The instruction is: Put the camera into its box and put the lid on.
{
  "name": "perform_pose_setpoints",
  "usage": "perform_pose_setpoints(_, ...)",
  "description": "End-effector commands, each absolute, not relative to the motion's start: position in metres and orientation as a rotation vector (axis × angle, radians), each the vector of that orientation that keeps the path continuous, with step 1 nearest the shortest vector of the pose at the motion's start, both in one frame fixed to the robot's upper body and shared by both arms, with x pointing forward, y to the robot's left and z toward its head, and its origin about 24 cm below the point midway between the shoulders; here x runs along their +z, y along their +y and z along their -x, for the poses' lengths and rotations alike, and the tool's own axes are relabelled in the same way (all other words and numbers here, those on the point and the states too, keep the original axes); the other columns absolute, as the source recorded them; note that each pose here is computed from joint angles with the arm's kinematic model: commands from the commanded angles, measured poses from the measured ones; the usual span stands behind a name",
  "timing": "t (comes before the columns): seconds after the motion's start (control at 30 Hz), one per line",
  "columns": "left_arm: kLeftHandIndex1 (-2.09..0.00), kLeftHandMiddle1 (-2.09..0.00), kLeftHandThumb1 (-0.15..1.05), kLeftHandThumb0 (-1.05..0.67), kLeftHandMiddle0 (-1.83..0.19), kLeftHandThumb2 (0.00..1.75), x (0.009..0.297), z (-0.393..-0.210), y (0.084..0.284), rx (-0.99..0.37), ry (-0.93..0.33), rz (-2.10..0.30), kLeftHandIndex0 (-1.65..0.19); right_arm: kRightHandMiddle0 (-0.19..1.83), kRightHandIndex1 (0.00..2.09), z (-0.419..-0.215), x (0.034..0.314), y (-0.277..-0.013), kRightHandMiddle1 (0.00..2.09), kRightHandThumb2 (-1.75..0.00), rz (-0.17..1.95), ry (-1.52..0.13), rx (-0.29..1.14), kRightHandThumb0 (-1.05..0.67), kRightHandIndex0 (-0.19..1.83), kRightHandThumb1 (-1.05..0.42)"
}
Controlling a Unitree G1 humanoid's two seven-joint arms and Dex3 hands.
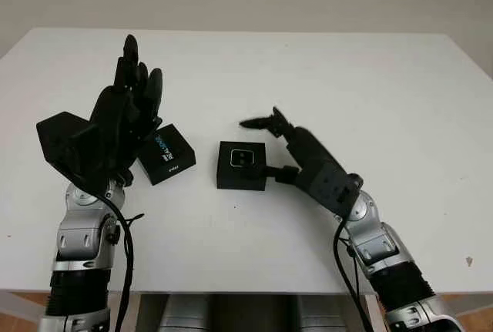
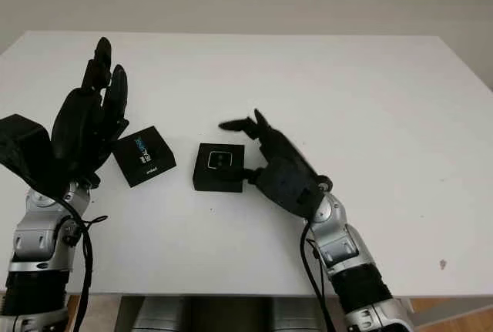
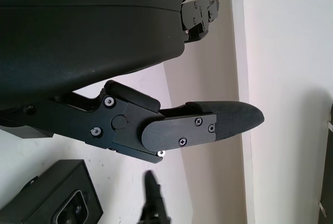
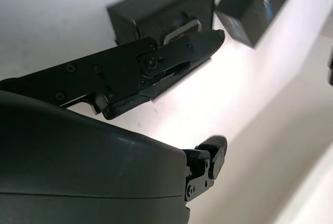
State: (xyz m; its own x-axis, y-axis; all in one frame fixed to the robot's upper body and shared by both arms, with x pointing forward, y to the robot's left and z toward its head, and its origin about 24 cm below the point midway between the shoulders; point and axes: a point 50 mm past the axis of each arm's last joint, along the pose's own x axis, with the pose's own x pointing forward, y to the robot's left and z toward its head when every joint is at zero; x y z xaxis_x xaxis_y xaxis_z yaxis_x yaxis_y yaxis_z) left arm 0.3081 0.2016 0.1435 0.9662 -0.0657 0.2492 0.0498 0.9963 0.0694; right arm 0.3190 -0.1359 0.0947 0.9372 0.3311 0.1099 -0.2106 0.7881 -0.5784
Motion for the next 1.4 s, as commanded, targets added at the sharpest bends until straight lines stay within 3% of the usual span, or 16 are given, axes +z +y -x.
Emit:
perform_pose_setpoints(0.0,0.00,0.00,1.05,-0.73,0.19,0.53,0.149,-0.308,0.201,-0.060,-0.275,-0.064,0.19,0.20,0.07,-0.319,0.111,-0.139,0.16,-0.05,0.581,-0.268,0.269,-0.61,-0.09,-0.94)
perform_pose_setpoints(0.27,0.00,0.00,1.05,-0.73,0.19,0.54,0.150,-0.309,0.201,-0.068,-0.276,-0.070,0.19,0.14,0.05,-0.319,0.155,-0.160,0.12,-0.05,0.554,-0.372,0.175,-0.65,-0.10,-0.91)
perform_pose_setpoints(0.53,-0.02,-0.03,1.05,-0.69,0.18,0.46,0.152,-0.310,0.205,0.001,-0.305,-0.130,0.17,0.09,0.04,-0.317,0.167,-0.167,0.09,-0.06,0.438,-0.368,0.145,-0.66,-0.13,-0.92)
perform_pose_setpoints(0.7,-0.16,-0.11,1.05,-0.62,-0.18,0.19,0.153,-0.309,0.215,0.170,-0.363,-0.503,-0.13,0.05,0.02,-0.321,0.163,-0.174,0.07,-0.06,0.250,-0.339,0.169,-0.62,-0.18,-0.95)
perform_pose_setpoints(0.8,-0.12,-0.06,1.05,-0.64,-0.15,0.12,0.152,-0.310,0.224,0.120,-0.312,-0.761,-0.09,0.02,0.02,-0.325,0.165,-0.179,0.05,-0.06,0.160,-0.331,0.172,-0.61,-0.19,-0.96)
perform_pose_setpoints(0.97,-0.02,-0.02,1.02,-0.76,0.10,0.06,0.153,-0.310,0.231,-0.019,-0.188,-0.973,0.13,-0.07,0.02,-0.329,0.172,-0.188,0.01,-0.07,0.051,-0.333,0.165,-0.76,-0.18,-1.02)
perform_pose_setpoints(1.17,-0.04,-0.04,1.02,-0.76,0.12,0.06,0.149,-0.314,0.236,-0.113,-0.139,-1.074,0.12,-0.19,0.00,-0.332,0.181,-0.198,0.00,-0.10,0.031,-0.372,0.242,-0.79,-0.19,-1.05)
perform_pose_setpoints(1.37,-0.05,-0.05,1.01,-0.79,0.11,0.05,0.147,-0.321,0.235,-0.207,-0.098,-1.135,0.13,-0.19,0.00,-0.330,0.184,-0.203,0.00,-0.10,0.036,-0.394,0.207,-0.83,-0.19,-1.05)
